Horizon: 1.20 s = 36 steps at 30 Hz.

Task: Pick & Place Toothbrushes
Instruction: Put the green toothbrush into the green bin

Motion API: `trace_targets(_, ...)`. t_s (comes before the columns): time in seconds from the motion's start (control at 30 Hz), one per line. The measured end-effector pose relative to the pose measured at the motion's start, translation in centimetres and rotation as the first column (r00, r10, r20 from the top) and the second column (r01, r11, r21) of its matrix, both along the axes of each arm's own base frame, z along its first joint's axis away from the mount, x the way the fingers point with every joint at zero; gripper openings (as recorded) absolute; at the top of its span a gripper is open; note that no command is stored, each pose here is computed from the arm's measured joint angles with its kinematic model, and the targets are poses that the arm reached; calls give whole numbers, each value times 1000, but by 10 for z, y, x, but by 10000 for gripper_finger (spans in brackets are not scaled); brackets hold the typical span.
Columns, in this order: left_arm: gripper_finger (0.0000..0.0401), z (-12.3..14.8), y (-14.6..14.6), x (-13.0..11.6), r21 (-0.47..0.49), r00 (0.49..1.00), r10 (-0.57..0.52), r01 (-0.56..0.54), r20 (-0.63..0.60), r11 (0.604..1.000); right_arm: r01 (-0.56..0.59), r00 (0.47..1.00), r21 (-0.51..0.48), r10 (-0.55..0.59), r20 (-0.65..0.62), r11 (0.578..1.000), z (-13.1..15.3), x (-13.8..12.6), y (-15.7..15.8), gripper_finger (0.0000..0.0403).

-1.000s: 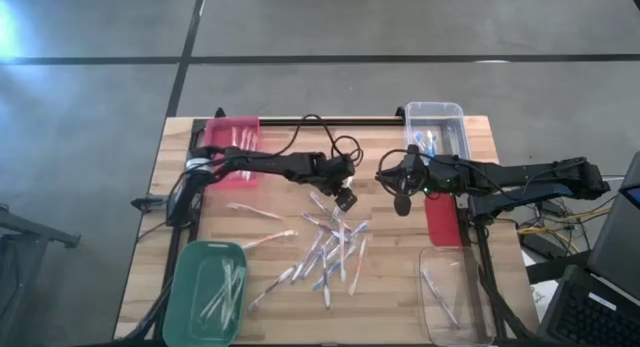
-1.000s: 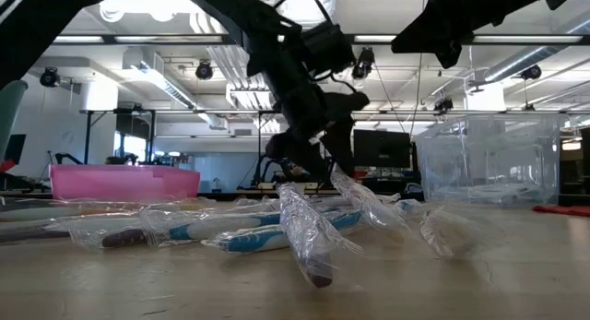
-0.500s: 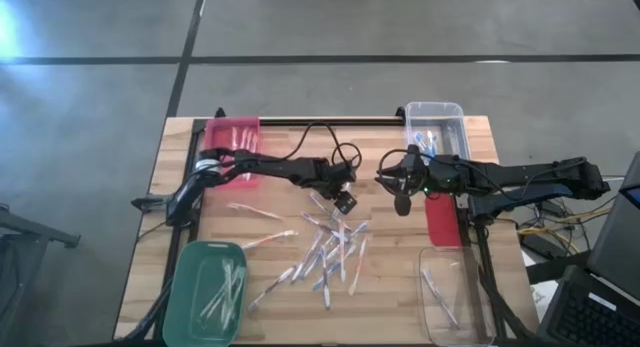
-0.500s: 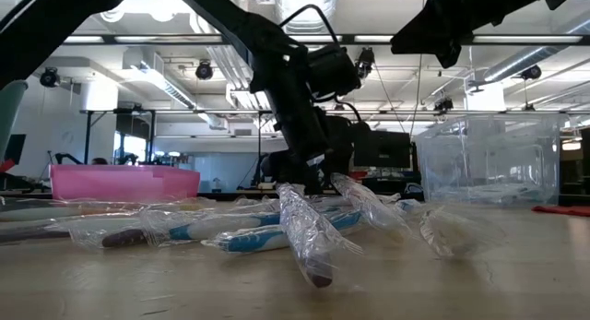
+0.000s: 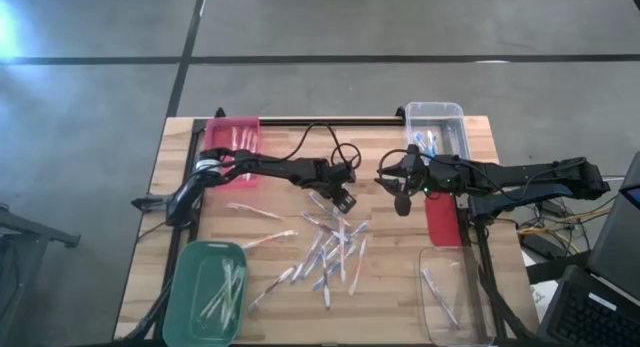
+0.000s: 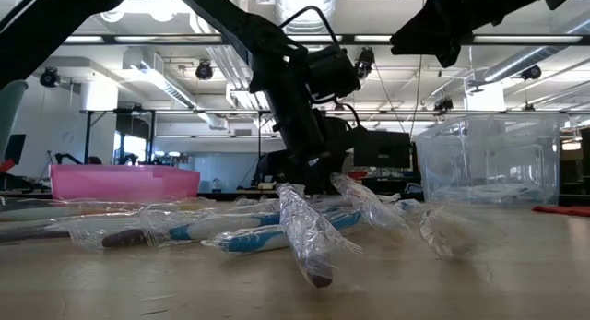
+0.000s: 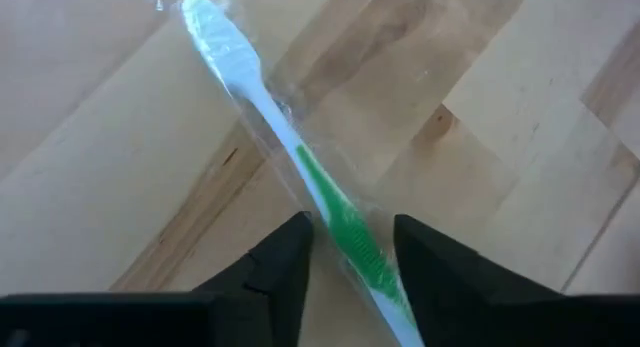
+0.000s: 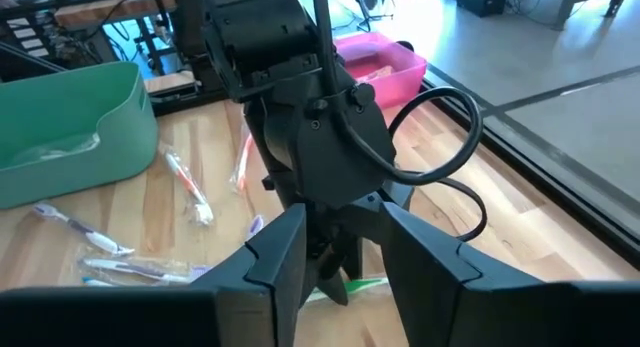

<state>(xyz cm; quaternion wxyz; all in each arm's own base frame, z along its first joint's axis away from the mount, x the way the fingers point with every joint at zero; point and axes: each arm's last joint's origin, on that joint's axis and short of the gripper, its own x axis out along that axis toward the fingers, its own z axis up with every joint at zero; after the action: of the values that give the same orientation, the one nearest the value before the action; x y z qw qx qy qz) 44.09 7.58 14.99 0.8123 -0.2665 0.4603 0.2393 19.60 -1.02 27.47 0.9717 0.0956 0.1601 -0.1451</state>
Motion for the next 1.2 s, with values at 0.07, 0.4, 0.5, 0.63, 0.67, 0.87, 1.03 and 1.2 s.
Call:
trace_targets(0.07, 126, 0, 0, 0, 12, 1000, 10, -10, -4, 1000, 0, 1000, 0, 0, 0, 1000, 0, 0, 0, 129)
trace_targets(0.4, 19, 1, 2, 0, 31, 1000, -4, 4, 0, 1000, -1, 1000, -1, 1, 0, 1000, 0, 0, 0, 143)
trace_targets(0.5, 15, 6, 1, 0, 48, 999, -24, 23, 23, 999, -1, 1000, -4, 1, 0, 1000, 0, 0, 0, 146)
trace_targets(0.63, 30, 15, 0, 6, 70, 996, -53, 48, 76, 996, -1, 1000, -3, 1, -1, 1000, 0, 0, 0, 142)
trace_targets(0.67, 34, 20, -1, 8, 78, 994, -64, 57, 93, 995, -1, 1000, -3, 1, 0, 1000, 0, 0, 0, 139)
trace_targets(0.87, 26, 46, -8, 22, 137, 972, -139, 113, 191, 984, -2, 1000, -3, 2, -1, 1000, 0, 0, 0, 115)
trace_targets(1.03, 21, 76, -15, 35, 199, 941, -205, 154, 269, 968, -3, 1000, -3, 3, -2, 1000, 0, 0, 0, 94)
trace_targets(1.2, 31, 122, -25, 36, 270, 898, -281, 194, 338, 943, -5, 1000, -6, 5, -7, 1000, -1, 0, 0, 73)
